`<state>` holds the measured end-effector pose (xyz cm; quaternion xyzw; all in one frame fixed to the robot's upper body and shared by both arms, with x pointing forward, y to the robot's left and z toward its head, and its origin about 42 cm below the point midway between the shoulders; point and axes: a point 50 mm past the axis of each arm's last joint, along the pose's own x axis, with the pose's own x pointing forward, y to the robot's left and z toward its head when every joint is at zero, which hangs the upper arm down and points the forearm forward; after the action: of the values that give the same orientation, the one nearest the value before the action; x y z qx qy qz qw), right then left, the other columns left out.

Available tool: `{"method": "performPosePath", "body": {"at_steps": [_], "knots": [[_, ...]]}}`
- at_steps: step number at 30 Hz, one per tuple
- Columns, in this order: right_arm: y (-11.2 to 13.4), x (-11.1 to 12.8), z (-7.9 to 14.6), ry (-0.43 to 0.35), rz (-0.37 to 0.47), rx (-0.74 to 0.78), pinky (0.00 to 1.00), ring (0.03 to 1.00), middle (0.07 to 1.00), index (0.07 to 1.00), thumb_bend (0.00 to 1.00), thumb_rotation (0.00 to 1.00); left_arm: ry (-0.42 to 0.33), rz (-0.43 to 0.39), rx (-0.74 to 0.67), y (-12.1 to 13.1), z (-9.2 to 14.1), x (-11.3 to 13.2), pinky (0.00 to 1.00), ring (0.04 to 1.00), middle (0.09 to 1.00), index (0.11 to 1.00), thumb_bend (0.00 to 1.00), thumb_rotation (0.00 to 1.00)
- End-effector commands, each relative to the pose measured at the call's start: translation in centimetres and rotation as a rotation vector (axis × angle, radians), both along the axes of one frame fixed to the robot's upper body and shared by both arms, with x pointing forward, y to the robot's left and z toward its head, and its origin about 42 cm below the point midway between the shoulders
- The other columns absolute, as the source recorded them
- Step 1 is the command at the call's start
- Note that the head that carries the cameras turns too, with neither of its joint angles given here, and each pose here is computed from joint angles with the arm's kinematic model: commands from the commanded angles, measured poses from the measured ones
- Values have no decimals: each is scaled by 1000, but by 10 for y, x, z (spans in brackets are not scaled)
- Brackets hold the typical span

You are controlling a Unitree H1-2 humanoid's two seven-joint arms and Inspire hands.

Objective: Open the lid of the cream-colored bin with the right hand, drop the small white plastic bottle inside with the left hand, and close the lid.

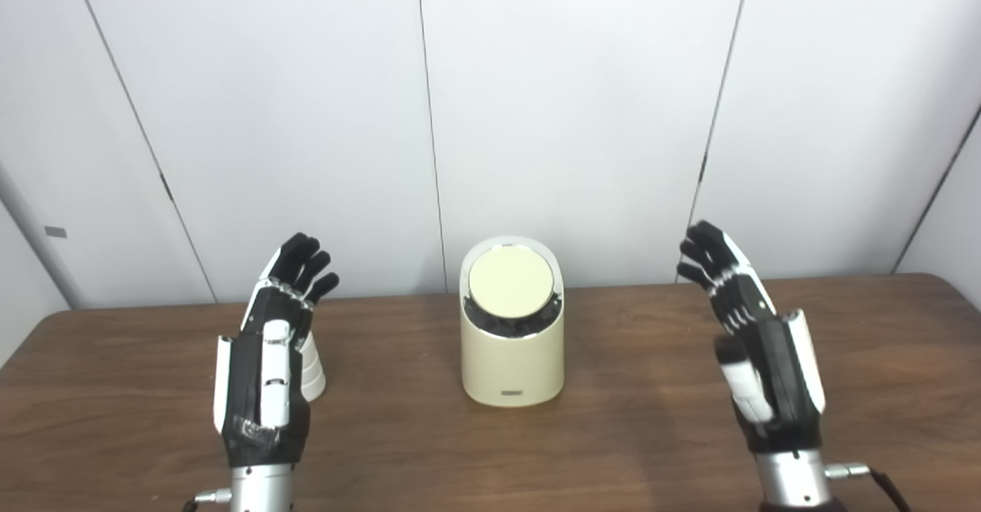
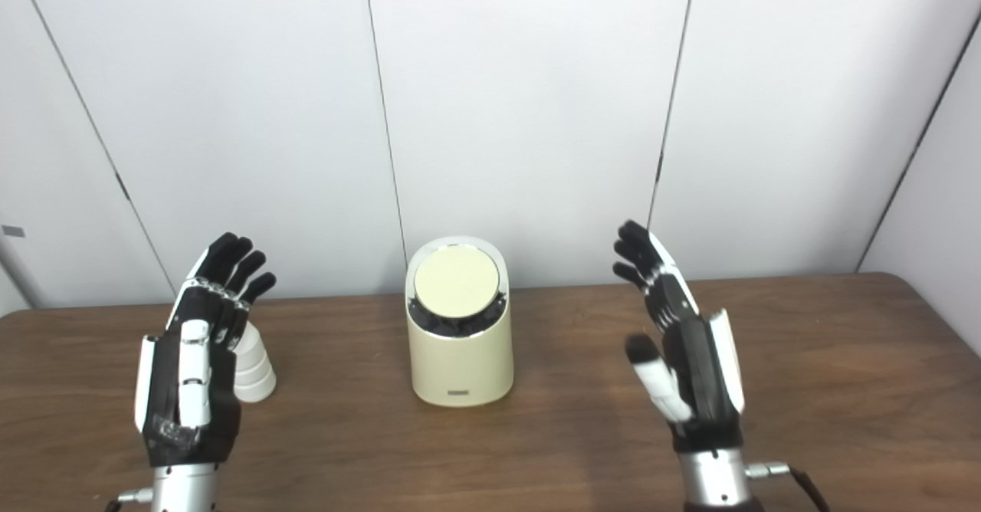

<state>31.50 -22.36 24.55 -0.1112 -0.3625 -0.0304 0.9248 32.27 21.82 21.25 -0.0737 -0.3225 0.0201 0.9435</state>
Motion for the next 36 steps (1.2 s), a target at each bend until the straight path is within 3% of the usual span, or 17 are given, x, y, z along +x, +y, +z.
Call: {"method": "performPosePath", "body": {"at_steps": [1,6,15,22,25,30,36], "knots": [[7,3,30,-92,-9,-35,802,885,913,895,614,908,-78,1,8,-3,19,4,826,874,889,881,291,837],[18,14,51,-85,-71,-113,736,870,899,880,628,827,-78,10,7,-5,19,4,821,871,887,881,298,833],[31,42,67,-25,-123,-184,800,911,918,905,733,553,-88,20,19,-5,21,4,808,866,883,877,295,828],[42,64,76,-4,-200,-284,729,869,897,894,863,525,-80,26,14,-6,21,4,795,858,873,869,296,811],[46,71,78,31,-194,-285,603,849,920,905,936,493,-77,28,14,-7,22,4,793,853,869,867,289,804],[53,81,77,51,-196,-306,530,826,938,910,972,433,-81,32,17,-8,22,4,785,848,865,862,283,801],[65,88,72,79,-263,-398,677,857,913,899,945,422,-80,34,21,-10,22,4,787,853,868,864,282,799]]}}
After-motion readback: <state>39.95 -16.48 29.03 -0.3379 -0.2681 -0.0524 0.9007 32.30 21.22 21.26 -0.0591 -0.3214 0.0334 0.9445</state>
